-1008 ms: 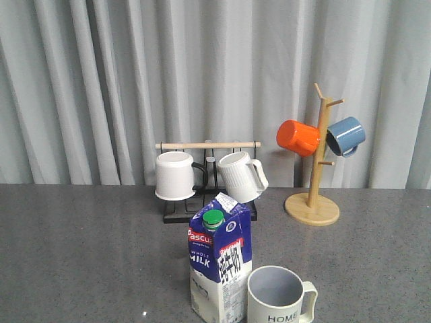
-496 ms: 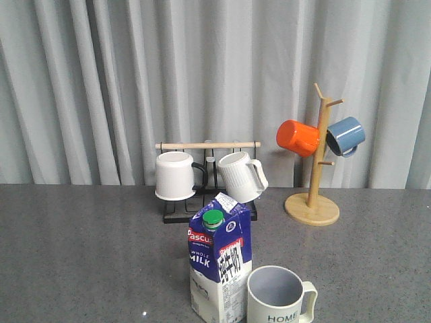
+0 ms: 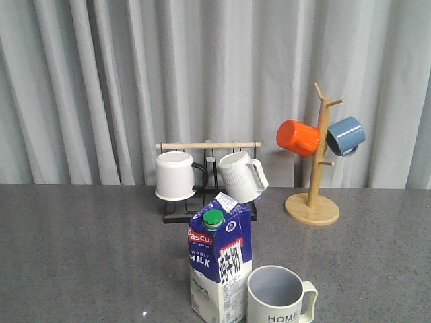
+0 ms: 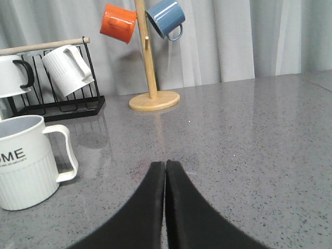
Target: Place milk next to cup
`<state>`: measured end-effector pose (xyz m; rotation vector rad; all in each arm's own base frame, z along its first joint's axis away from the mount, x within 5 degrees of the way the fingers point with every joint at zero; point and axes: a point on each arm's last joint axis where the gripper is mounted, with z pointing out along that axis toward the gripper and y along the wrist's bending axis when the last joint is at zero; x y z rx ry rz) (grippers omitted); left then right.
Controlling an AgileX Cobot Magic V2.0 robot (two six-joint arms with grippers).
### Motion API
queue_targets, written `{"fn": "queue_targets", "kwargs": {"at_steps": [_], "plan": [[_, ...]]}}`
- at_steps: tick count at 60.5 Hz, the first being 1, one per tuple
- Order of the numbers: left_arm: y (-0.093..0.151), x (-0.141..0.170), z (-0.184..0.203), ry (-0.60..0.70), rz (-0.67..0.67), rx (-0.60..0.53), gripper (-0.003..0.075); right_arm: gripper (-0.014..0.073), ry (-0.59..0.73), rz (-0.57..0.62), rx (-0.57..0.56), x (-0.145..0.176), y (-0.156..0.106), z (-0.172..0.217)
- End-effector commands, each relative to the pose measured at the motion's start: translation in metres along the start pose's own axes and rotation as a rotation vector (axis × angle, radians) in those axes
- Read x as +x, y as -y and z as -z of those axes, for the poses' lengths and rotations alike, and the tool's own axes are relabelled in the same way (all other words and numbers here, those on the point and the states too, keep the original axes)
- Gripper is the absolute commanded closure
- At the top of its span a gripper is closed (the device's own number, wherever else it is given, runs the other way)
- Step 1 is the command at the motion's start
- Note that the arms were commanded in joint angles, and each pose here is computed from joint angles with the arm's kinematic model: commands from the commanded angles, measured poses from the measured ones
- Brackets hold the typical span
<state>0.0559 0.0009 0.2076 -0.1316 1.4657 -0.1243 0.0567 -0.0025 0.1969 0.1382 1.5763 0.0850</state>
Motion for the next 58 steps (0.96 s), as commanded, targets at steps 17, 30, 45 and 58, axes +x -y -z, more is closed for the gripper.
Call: {"fn": "queue_targets", "kwargs": {"at_steps": [17, 30, 45, 58], "plan": [[-0.0013, -0.0025, 0.0007, 0.072, 0.008, -0.007, 0.0727, 0.0600, 0.117, 0.020, -0.034, -0.0085, -0.0031, 0.0011], [-0.0013, -0.0025, 0.0007, 0.072, 0.008, -0.007, 0.0727, 0.0600, 0.112, 0.020, -0.033, -0.0081, -0.0030, 0.0010], [-0.0013, -0.0025, 0.0007, 0.072, 0.008, -0.007, 0.0727, 0.0600, 0.113, 0.020, -0.033, -0.0082, -0.0030, 0.0010], [-0.0013, -0.0025, 0.0007, 0.072, 0.008, -0.007, 0.0727, 0.0600, 0.113, 0.020, -0.033, -0.0082, -0.0030, 0.0010]]}}
